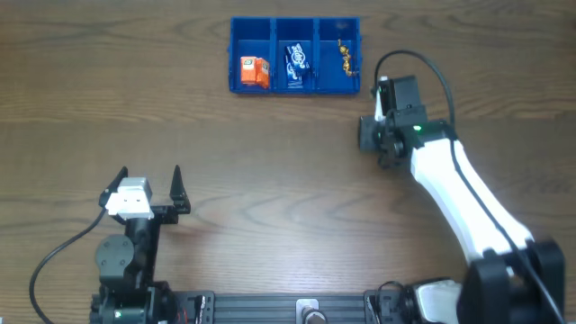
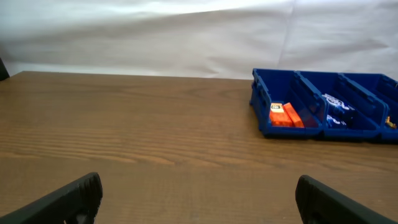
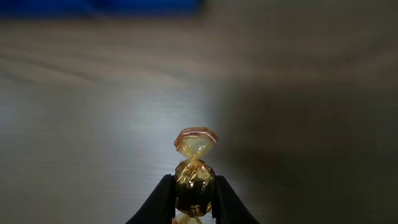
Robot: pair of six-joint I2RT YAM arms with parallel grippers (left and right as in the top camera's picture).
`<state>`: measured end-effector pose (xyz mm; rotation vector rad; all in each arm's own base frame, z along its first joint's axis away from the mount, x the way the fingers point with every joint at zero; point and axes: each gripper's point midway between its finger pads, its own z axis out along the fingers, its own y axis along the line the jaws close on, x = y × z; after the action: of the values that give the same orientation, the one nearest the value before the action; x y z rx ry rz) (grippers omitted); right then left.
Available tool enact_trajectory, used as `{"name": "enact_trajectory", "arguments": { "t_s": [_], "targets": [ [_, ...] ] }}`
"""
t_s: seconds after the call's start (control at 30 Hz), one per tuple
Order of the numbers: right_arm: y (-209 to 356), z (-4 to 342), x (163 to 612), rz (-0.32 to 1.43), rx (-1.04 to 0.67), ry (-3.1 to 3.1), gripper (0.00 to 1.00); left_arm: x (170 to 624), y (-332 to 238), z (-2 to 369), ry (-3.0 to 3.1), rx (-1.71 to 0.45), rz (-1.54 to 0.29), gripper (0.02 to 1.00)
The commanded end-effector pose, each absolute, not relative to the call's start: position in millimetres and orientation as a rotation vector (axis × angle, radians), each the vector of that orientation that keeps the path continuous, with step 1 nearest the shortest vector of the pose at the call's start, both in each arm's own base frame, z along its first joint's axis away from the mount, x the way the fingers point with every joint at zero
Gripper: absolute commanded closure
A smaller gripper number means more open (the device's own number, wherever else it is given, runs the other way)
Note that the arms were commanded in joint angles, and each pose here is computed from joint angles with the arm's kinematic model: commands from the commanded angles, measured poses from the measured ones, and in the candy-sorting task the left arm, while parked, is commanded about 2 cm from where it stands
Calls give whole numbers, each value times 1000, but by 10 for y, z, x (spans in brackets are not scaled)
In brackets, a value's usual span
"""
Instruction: Sort Candies Into Trays
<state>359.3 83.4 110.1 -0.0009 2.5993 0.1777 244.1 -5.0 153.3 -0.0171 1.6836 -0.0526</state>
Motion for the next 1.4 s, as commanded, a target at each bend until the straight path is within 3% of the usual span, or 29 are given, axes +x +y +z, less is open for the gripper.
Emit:
{"name": "enact_trajectory", "arguments": {
  "t_s": [0.03, 0.13, 0.27, 0.43, 0.57, 0.67, 0.77, 0.8, 0.83, 0.93, 1.07, 1.1, 1.23, 1.4],
  "targets": [
    [1053, 1931, 4125, 236, 4, 2388, 851, 2438, -56, 1363, 1728, -12, -55, 18],
    [1307, 2135, 4781, 182, -58, 2335, 847, 2438, -56, 1363, 1728, -12, -55, 18],
    [1454, 1827, 5309, 154, -67, 2375, 844, 2438, -56, 1363, 1728, -12, -55, 20],
    [1486, 1361, 5464, 138, -68, 2429, 842, 2438, -56, 1363, 1728, -13, -55, 20],
    [1455, 1340, 5473, 114, -60, 2430, 833, 2438, -56, 1363, 1728, -13, -55, 20],
    [1455, 1338, 5471, 114, -60, 2431, 601, 2438, -56, 1363, 1728, -12, -55, 20],
    [1447, 1351, 5466, 114, -59, 2431, 231, 2438, -56, 1363, 1728, -12, -55, 20],
    [1420, 1428, 5458, 115, -52, 2421, 60, 2438, -56, 1363, 1728, -12, -55, 20],
    [1359, 1570, 5417, 116, -42, 2403, 1, 2438, -56, 1363, 1728, -12, -55, 23],
    [912, 2058, 4987, 29, -46, 2293, 1, 2438, -56, 1363, 1728, -12, -55, 20],
    [166, 2405, 4130, -52, 77, 2139, 1, 2438, -56, 1363, 1728, -12, -55, 20],
    [-64, 2445, 3714, -69, 133, 2075, 1, 2438, -56, 1363, 1728, -12, -55, 20],
    [-198, 2270, 3118, -4, 155, 1926, 1, 2438, -56, 1363, 1728, -12, -55, 20],
    [61, 1830, 2582, 157, 28, 1729, 1, 2438, -56, 1363, 1728, -12, -55, 20]
  ]
}}
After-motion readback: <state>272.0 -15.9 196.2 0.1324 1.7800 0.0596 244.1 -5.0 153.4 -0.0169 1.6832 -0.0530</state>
